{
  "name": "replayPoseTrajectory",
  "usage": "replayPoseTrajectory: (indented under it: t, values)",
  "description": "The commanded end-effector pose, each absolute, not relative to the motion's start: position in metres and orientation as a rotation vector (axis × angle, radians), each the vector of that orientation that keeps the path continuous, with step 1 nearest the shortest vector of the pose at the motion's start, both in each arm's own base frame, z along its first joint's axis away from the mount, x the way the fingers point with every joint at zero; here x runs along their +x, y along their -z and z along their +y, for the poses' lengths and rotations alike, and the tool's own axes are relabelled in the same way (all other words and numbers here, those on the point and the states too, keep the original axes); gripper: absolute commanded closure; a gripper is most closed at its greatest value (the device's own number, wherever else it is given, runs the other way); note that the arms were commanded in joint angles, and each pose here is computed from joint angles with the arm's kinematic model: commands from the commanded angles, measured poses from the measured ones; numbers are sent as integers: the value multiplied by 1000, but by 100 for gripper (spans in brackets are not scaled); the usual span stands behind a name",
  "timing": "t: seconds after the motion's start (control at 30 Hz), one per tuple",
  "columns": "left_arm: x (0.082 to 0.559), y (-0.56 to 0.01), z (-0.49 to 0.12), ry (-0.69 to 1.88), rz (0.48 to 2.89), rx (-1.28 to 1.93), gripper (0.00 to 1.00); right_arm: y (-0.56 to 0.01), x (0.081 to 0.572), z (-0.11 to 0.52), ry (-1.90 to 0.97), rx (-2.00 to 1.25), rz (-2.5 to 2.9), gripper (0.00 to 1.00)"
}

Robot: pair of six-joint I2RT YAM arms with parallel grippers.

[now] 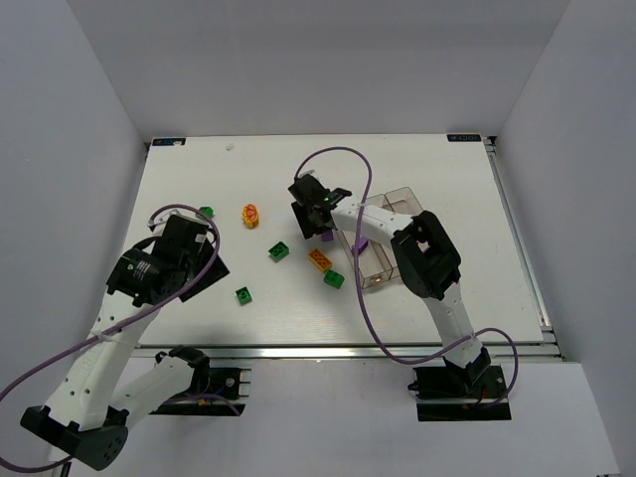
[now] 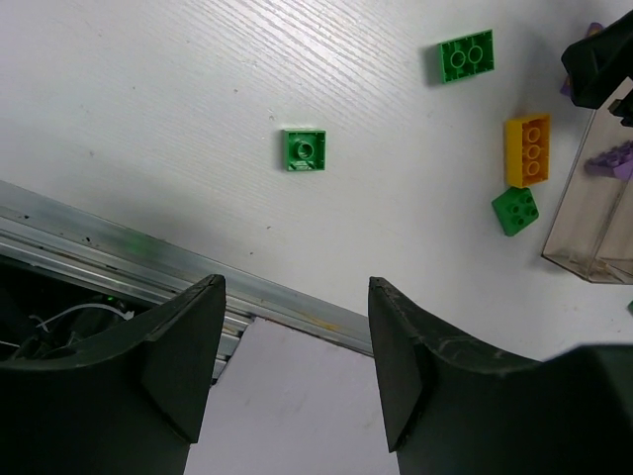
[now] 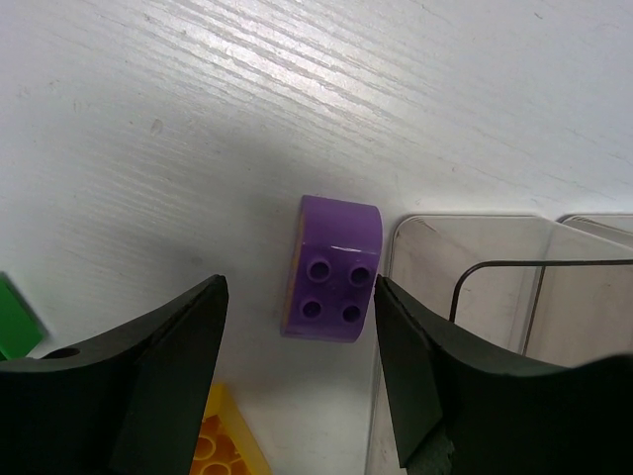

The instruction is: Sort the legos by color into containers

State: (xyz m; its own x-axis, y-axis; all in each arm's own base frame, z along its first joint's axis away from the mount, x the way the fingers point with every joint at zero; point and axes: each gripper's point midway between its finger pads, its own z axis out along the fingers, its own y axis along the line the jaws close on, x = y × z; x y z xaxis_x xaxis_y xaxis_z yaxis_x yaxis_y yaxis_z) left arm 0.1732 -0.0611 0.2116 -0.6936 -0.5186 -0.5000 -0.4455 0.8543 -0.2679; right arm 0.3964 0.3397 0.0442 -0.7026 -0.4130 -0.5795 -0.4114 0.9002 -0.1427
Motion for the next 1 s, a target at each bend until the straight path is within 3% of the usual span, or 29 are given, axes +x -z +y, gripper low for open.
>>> replayPoseTrajectory:
  t: [0.0,0.4,0.5,0.6,0.63,0.73,0.97]
  values:
    - [175,-219,-53,122,2425,-684,31,-46,396,338,3,-547,2431,34]
    - [172,-221,-48,95,2422,-692,30,-29,371,355,-171,-569,2541,40]
    - [171,-221,-48,98,2419,-696,30,-29,373,360,-201,-583,2536,49]
    - [170,-221,-47,101,2414,-700,30,-32,379,367,-220,-607,2502,69]
    - [170,-221,-47,103,2412,-698,30,-35,382,368,-214,-636,2479,82]
    - [169,-218,-48,108,2416,-698,30,-64,395,381,-267,-666,2392,96]
    - [168,-193,-60,157,2473,-692,31,-191,397,406,-584,-881,2087,100]
